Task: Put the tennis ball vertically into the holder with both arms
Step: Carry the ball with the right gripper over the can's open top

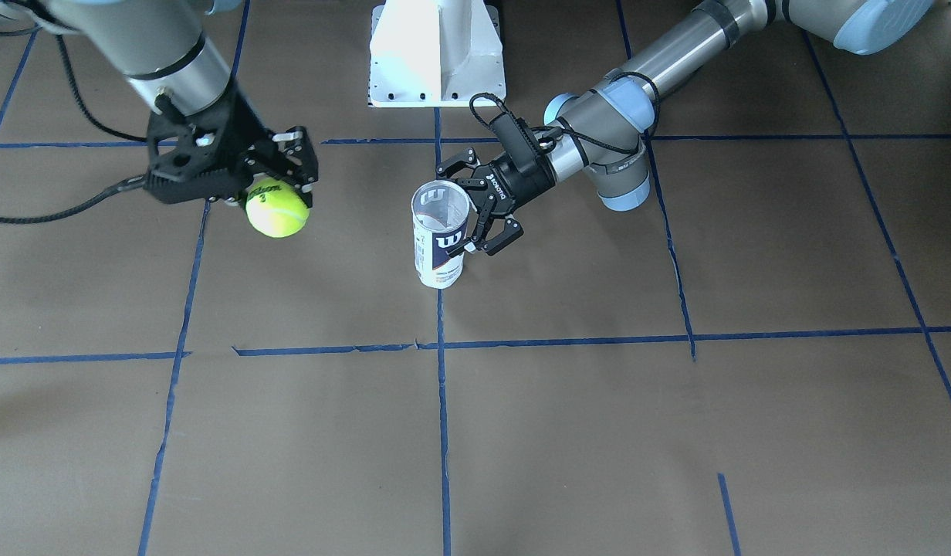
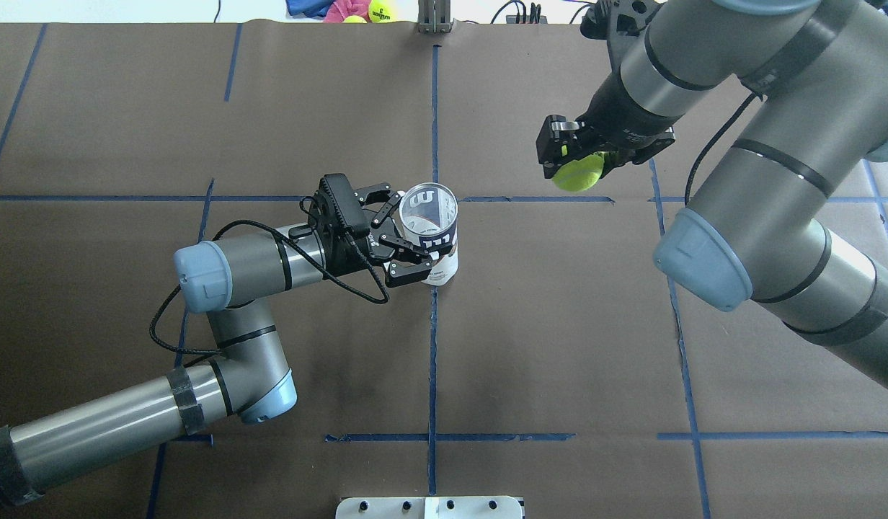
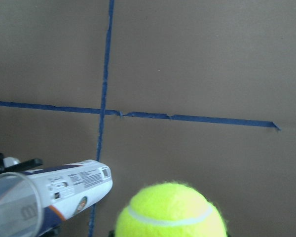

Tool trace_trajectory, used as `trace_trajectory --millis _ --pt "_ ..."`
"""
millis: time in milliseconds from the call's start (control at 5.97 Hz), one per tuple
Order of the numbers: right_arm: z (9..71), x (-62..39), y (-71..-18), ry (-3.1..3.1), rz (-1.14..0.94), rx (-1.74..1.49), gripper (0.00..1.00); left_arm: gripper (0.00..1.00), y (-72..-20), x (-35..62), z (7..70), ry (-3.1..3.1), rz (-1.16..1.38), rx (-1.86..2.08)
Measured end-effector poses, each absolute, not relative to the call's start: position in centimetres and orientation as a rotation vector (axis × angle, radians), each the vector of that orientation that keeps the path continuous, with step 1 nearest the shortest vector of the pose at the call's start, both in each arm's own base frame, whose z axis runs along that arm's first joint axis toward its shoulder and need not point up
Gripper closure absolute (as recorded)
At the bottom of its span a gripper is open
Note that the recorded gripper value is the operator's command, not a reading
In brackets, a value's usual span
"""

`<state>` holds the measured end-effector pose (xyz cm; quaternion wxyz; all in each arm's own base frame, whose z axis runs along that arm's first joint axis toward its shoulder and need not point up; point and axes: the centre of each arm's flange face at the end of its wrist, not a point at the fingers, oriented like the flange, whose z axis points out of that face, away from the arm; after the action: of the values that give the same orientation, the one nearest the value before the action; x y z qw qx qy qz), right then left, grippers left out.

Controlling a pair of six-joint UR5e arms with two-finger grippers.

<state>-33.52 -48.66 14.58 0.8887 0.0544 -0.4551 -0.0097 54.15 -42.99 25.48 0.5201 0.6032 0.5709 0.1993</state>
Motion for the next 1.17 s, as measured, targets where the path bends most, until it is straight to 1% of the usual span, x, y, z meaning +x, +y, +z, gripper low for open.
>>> trace_trajectory --millis 335,503,838,1005,1173 --pt "9.1 -36.1 -47.9 -0.969 0.047 0.062 0.94 0.11 -42.9 54.3 25.0 1.374 0.477 1.447" --pt "7.0 -38.3 -48.3 -0.962 0.081 0.044 0.93 0.14 -42.9 54.4 24.9 1.376 0.477 1.446" --pt "5.5 -41.4 -48.3 -0.940 0.098 0.039 0.92 0.17 -42.7 54.6 24.9 1.380 0.480 1.443" --pt "5.4 -42.3 -48.1 -0.931 0.095 0.038 0.88 0.17 -42.5 54.7 24.9 1.383 0.483 1.440" --pt "5.2 -43.5 -48.2 -0.918 0.098 0.033 0.80 0.17 -42.4 54.8 24.9 1.384 0.484 1.439"
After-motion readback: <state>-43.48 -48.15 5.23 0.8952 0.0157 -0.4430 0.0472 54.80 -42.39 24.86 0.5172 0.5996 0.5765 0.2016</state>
